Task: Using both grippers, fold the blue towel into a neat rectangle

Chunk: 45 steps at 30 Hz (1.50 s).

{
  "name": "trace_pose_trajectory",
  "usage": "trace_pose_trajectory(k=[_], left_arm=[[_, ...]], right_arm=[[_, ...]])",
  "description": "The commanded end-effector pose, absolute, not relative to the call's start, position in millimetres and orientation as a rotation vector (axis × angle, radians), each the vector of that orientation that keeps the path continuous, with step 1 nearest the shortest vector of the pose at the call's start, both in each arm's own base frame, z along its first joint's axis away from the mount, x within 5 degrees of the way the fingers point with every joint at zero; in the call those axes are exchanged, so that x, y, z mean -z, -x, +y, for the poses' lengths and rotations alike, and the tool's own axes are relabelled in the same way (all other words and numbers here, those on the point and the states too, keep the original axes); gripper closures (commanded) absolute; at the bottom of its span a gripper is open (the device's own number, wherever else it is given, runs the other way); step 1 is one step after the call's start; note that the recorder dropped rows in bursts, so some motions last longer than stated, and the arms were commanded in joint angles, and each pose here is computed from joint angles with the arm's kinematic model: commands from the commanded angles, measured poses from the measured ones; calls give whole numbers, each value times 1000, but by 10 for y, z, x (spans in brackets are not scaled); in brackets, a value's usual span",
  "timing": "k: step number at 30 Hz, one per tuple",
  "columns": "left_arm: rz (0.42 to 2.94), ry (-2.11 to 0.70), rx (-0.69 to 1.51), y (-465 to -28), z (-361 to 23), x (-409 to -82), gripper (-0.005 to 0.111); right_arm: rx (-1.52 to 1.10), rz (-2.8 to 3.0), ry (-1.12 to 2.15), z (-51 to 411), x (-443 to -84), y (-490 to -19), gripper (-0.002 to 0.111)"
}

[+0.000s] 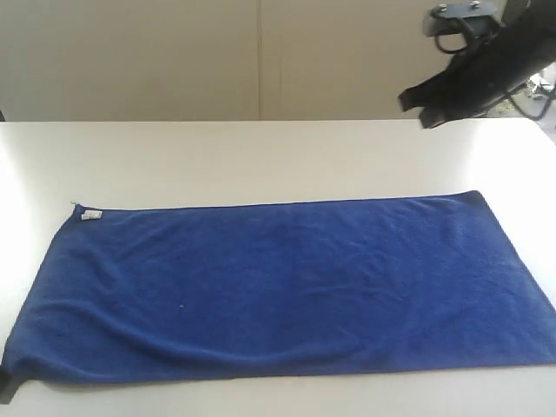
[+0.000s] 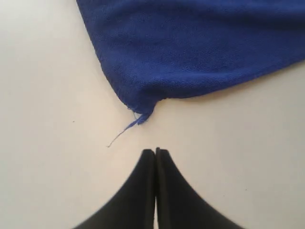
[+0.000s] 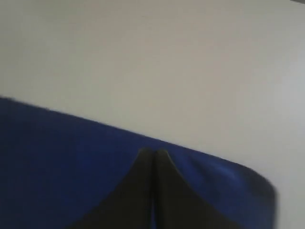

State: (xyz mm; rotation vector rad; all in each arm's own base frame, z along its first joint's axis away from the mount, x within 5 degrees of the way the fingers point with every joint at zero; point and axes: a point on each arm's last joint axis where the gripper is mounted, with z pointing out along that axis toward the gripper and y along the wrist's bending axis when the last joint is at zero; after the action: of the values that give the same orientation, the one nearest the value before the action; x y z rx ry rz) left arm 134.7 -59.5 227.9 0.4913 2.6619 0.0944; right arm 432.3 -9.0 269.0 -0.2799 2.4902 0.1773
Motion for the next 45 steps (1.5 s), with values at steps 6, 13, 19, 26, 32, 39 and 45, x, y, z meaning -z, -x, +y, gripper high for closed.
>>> trace_pose_trajectory(k=[6, 13, 19, 26, 32, 39, 45], left_arm=[[2661, -431, -1, -1379, -675, -2003, 107], [2616, -343, -135, -1597, -622, -1760, 107], [2631, -295, -109, -1838, -592, -1520, 107], [2707, -319, -129, -1964, -542, -1274, 107], [2798, -274, -298, -1897, -426, -1244, 107], [2843, -252, -427, -1841, -340, -1267, 107], [2820, -238, -417, -1836, -336, -1321, 107]], right_arm=[[-384, 2479, 833, 1736, -2066, -4058, 108], [-403, 2506, 938, 2132, -1679, -3967, 108], [-368, 2555, 1004, 2047, -1645, -3945, 108], [-339, 2567, 1022, 1983, -1661, -3951, 108], [-314, 2570, 1046, 1961, -1660, -3949, 108], [-280, 2565, 1061, 1942, -1667, -3955, 108], [-277, 2562, 1060, 1942, -1668, -3958, 108]])
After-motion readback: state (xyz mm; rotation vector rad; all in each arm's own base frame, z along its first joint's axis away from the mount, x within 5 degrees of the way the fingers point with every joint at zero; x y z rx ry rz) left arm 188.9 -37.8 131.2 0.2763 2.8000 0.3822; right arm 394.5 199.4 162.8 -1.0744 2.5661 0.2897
